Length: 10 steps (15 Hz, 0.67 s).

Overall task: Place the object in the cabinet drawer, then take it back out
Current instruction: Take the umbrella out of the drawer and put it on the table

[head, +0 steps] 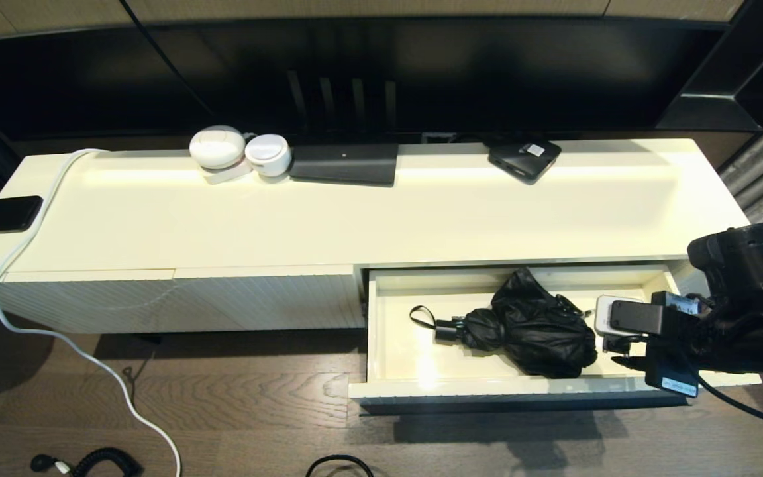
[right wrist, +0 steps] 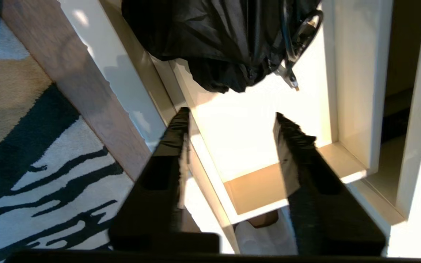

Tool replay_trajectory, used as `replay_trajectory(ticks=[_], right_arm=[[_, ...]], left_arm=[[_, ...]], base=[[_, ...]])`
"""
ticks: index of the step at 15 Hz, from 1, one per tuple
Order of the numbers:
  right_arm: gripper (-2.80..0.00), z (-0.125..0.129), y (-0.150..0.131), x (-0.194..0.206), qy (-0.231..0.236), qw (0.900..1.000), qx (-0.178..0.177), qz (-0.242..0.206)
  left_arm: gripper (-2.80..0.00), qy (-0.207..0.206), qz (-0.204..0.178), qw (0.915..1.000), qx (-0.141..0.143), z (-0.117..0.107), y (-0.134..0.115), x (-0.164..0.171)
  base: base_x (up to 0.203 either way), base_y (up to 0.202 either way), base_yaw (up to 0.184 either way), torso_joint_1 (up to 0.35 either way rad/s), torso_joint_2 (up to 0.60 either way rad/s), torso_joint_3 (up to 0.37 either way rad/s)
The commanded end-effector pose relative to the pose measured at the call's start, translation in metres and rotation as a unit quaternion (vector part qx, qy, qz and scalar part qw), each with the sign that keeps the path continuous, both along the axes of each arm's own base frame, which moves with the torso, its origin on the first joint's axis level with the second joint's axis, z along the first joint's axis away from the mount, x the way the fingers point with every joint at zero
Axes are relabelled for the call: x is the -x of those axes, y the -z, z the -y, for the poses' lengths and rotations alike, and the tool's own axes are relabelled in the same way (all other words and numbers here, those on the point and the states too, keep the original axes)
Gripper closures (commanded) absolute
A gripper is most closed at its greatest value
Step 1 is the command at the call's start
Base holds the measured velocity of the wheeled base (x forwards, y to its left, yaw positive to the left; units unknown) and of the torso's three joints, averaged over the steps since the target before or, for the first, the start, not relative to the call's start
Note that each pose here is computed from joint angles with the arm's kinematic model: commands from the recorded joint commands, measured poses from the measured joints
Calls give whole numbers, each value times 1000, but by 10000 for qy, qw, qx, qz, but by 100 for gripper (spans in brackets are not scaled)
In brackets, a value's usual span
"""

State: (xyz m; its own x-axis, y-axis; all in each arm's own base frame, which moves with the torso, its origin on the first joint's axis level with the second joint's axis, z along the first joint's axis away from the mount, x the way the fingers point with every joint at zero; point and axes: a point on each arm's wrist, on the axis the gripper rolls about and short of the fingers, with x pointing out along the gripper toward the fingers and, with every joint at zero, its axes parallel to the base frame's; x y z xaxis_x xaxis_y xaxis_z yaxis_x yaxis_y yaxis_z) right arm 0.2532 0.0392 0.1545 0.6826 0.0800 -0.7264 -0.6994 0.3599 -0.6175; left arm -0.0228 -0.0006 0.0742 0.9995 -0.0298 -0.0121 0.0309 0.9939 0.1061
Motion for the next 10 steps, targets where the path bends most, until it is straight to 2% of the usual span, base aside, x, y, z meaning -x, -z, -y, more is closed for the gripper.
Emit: replay_trajectory(ticks=[1, 4, 10], right_arm=[[-280, -3, 11, -9, -79, 9998, 35, -190], [-280, -7, 16, -25, -272, 9993, -92, -244], [-280, -12, 22, -61, -466, 9986, -65, -232]], left_arm=[[0, 4, -1, 10000, -3, 0, 0, 0], [0, 3, 0, 10000, -3, 0, 0, 0], [0, 4, -1, 10000, -3, 0, 0, 0]], base=[[0, 0, 0, 0, 0, 0], [0, 0, 0, 0, 0, 0], [0, 0, 0, 0, 0, 0]])
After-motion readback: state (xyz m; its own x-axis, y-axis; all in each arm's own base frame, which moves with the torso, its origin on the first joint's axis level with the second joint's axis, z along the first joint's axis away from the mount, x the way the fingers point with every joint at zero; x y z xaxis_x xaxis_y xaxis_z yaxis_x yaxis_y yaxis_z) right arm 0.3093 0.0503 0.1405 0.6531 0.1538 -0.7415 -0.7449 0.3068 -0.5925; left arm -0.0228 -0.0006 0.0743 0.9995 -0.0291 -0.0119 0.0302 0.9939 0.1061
